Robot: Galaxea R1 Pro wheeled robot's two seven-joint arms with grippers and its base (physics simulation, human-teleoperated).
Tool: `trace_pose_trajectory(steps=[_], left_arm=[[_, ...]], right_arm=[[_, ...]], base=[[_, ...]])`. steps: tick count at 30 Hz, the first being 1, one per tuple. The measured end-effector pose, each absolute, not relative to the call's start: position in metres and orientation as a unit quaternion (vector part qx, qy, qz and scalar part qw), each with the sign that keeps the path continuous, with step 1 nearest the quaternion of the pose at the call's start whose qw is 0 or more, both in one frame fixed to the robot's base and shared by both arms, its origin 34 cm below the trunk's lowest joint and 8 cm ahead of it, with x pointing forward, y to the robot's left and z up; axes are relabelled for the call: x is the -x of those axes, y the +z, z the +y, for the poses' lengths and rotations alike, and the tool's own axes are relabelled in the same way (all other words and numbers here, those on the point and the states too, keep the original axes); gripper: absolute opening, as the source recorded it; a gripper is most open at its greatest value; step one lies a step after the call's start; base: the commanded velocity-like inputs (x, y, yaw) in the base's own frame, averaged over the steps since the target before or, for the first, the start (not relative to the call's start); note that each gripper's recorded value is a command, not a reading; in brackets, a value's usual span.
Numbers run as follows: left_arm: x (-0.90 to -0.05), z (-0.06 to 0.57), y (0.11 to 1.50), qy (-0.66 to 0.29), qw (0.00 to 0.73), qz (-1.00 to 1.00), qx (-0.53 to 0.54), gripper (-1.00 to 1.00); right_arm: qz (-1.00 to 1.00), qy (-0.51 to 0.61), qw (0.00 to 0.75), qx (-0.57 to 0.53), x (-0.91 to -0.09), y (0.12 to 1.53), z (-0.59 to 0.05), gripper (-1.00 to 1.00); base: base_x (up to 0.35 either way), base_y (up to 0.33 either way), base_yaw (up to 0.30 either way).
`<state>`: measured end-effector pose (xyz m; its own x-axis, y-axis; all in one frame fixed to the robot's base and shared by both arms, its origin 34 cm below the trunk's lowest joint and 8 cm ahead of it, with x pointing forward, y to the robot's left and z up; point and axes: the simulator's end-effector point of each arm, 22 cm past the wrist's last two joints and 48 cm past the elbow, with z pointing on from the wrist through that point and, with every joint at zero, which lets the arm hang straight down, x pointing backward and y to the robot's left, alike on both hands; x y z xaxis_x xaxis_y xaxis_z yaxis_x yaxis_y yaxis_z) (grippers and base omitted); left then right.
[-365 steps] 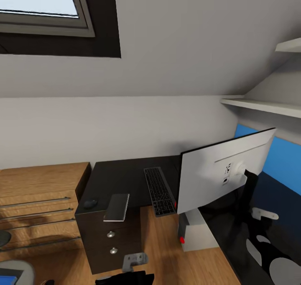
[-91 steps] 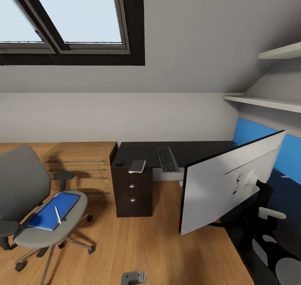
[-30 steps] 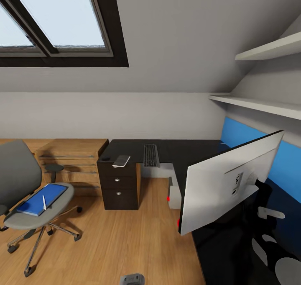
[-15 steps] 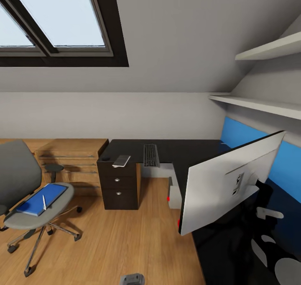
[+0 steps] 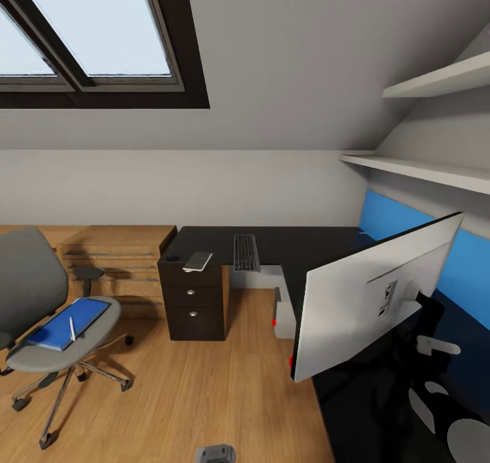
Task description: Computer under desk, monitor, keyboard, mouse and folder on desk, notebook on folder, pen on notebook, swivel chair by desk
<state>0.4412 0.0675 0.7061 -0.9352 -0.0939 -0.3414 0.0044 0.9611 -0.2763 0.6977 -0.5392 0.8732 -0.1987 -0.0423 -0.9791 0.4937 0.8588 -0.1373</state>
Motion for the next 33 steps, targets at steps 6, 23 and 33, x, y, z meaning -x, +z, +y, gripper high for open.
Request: trace_pose_trajectory(steps=[6,23,33], left_arm=[[-0.4414,0.0678,0.7058,-0.137,0.179,0.974,0.022,1.0],[-0.4411,0.0675,0.7057,-0.138,0.178,0.974,0.024,1.0],[-0.4499,0.0705,0.7084,-0.135,0.197,0.97,0.038,1.0]], right_arm=[[0.743,-0.218,0.614,-0.152,-0.698,0.873,-0.539,1.0],[0.743,-0.217,0.614,-0.152,-0.6985,0.8727,-0.5379,1.0],[0.744,-0.217,0.614,-0.152,-0.6987,0.8727,-0.538,1.0]], base=[[-0.178,0.0,0.0],[-0.084,0.0,0.0],[-0.307,0.0,0.0]])
